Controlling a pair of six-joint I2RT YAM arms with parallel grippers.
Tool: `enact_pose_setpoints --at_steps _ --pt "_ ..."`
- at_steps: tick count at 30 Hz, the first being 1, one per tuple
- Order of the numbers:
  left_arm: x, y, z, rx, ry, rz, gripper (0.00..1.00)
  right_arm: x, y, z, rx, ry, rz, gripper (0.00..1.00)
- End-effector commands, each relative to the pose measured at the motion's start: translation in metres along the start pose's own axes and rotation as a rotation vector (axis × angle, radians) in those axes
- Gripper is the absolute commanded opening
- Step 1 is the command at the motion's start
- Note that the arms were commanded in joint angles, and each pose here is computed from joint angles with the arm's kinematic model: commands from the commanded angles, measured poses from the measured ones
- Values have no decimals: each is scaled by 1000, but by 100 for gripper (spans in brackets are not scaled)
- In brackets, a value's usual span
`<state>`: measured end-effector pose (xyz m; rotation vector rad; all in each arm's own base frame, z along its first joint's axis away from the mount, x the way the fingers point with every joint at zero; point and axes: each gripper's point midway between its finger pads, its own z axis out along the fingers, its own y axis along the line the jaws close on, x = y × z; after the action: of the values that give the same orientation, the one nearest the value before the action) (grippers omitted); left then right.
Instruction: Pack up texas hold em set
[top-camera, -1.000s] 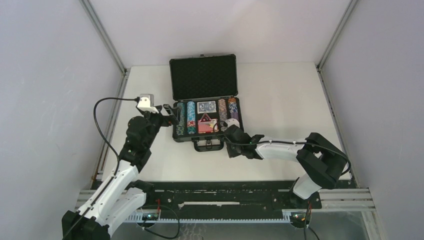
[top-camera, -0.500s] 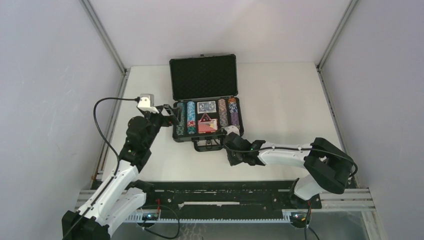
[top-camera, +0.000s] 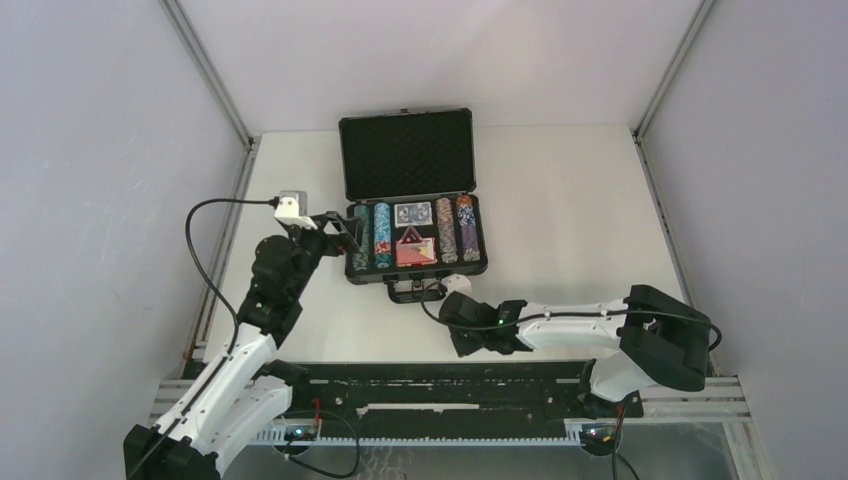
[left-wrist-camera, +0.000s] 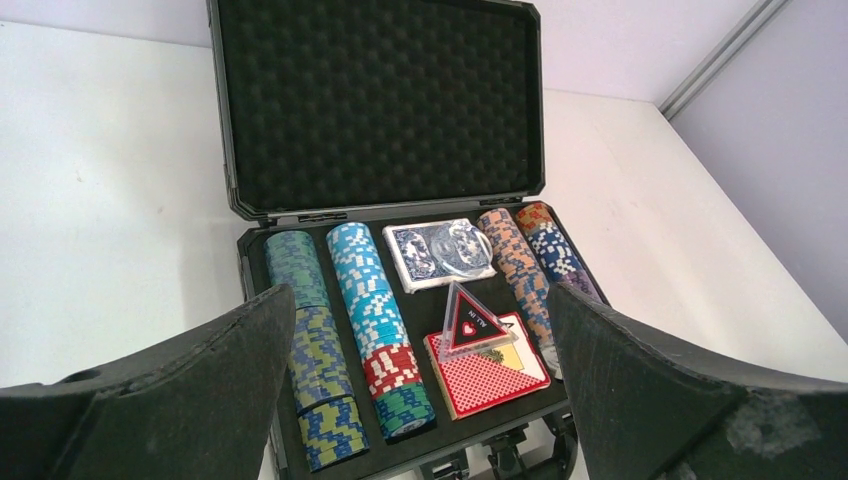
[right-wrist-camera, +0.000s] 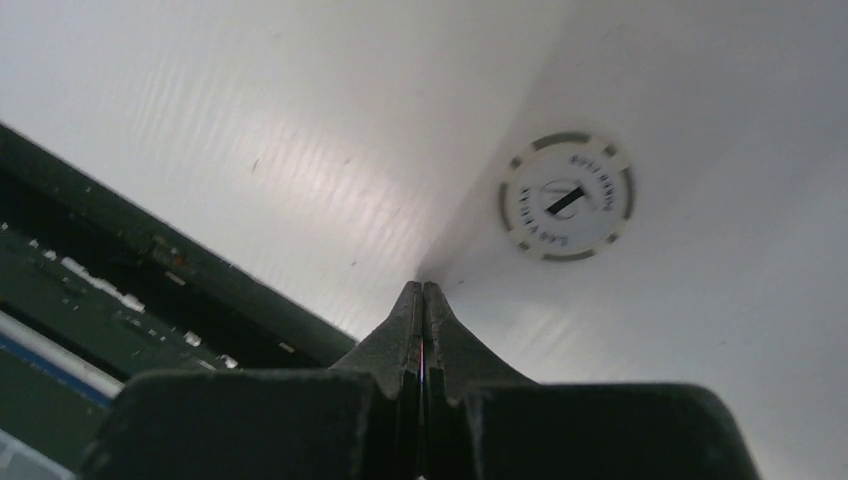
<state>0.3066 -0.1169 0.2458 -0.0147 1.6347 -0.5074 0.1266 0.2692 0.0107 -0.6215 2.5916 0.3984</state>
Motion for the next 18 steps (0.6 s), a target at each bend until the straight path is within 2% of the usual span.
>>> enact_pose_setpoints --at_steps 1,7,11,14,15,16,17,18 --pt "-5 -8 -2 35 -27 -24 100 10 13 -7 -11 -5 21 0" --pt "-4 -8 -2 38 -27 -25 100 -8 11 -22 -18 -78 28 0" --pt "-4 -8 -1 37 -24 -25 100 -39 -15 -29 -3 -137 78 0" --pt "-3 -9 0 39 -19 -23 100 -58 -37 -26 28 -155 105 26" --pt "-3 -9 0 41 -20 -23 100 -63 -43 -23 41 -154 110 31" --pt "-3 -9 0 41 -20 -24 100 -69 -50 -21 61 -153 119 31" --pt "-3 -9 0 42 -19 -24 100 -73 -55 -17 77 -150 122 26" --pt "-4 -9 0 41 -21 -22 100 -78 -59 -14 87 -150 126 16"
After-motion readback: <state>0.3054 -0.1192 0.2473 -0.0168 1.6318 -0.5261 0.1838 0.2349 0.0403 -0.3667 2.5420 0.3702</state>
